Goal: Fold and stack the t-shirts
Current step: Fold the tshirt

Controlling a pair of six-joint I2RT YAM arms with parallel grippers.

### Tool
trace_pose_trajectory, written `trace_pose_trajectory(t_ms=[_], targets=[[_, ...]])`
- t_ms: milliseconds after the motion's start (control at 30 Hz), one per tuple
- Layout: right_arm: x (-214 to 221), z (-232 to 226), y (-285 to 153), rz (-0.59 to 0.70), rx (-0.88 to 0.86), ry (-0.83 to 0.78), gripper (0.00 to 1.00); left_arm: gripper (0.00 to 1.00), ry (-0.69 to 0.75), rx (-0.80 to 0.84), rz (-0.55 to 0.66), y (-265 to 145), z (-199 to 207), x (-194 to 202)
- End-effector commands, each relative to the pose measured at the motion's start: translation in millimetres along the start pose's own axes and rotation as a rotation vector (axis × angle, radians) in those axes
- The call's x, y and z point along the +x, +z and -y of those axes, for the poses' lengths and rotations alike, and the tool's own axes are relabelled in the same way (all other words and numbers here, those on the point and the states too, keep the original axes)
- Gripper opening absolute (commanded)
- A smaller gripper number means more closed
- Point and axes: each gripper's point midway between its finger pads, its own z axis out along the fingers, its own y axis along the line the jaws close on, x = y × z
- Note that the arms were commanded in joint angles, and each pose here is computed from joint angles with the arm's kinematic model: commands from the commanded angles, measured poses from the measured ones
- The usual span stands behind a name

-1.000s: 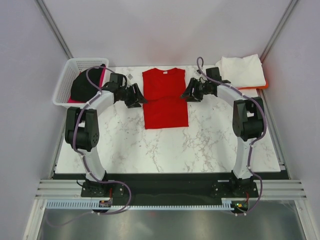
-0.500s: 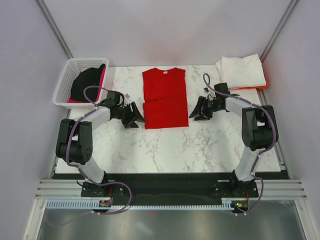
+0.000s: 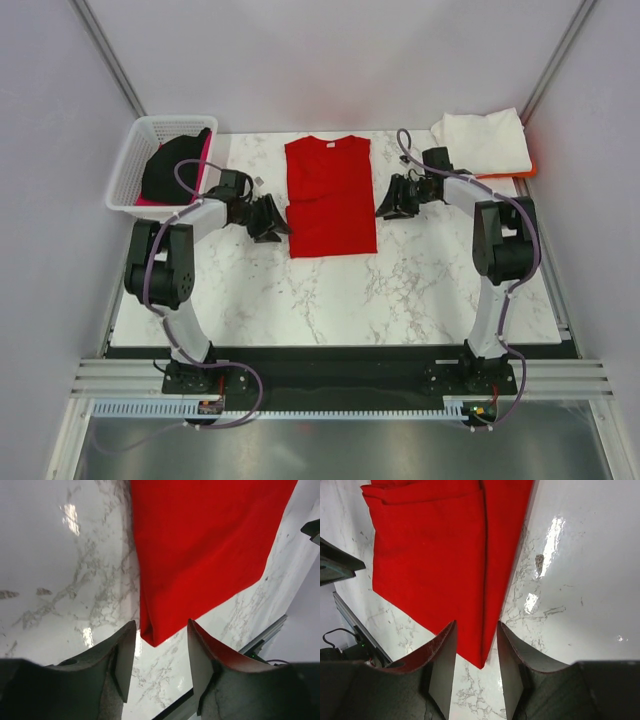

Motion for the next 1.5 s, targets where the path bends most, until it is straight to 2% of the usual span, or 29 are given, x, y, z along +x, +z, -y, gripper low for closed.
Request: trace_pose_trajectory(t_ms=[0,200,533,900,1167,1467], targets=[[-25.8,-3.1,8.1,0.046,-0.016,-0.078,0.45,0.51,0.106,-0.014,0.076,4.0,2.2,-36.8],[-68.7,-14.0,26.5,0.100,-0.042,-0.166,0.43,0.48,0.203,-0.011,0.146,16.2,17.2,-93.2],[-89.0,-19.6,66.2,0.111,-0.042,-0.256,0.44,0.47,0.271,-0.069,0.192,38.0,5.6,-130.1],[-80.2,-16.9,86.6,0.087,-0.014,-0.266,0.44,0.42,0.277,-0.064,0.184,47.0,2.8,-132.3],[-90.6,-17.8,78.4,0.120,0.020,-0.299,0.43,0.37,0.286,-0.057,0.182,48.2,3.1,-132.1],[-96.2,-15.2,74.7,0.135,0.035,-0.308,0.43,0.40,0.285,-0.071,0.147,52.1,-5.5,-120.9]])
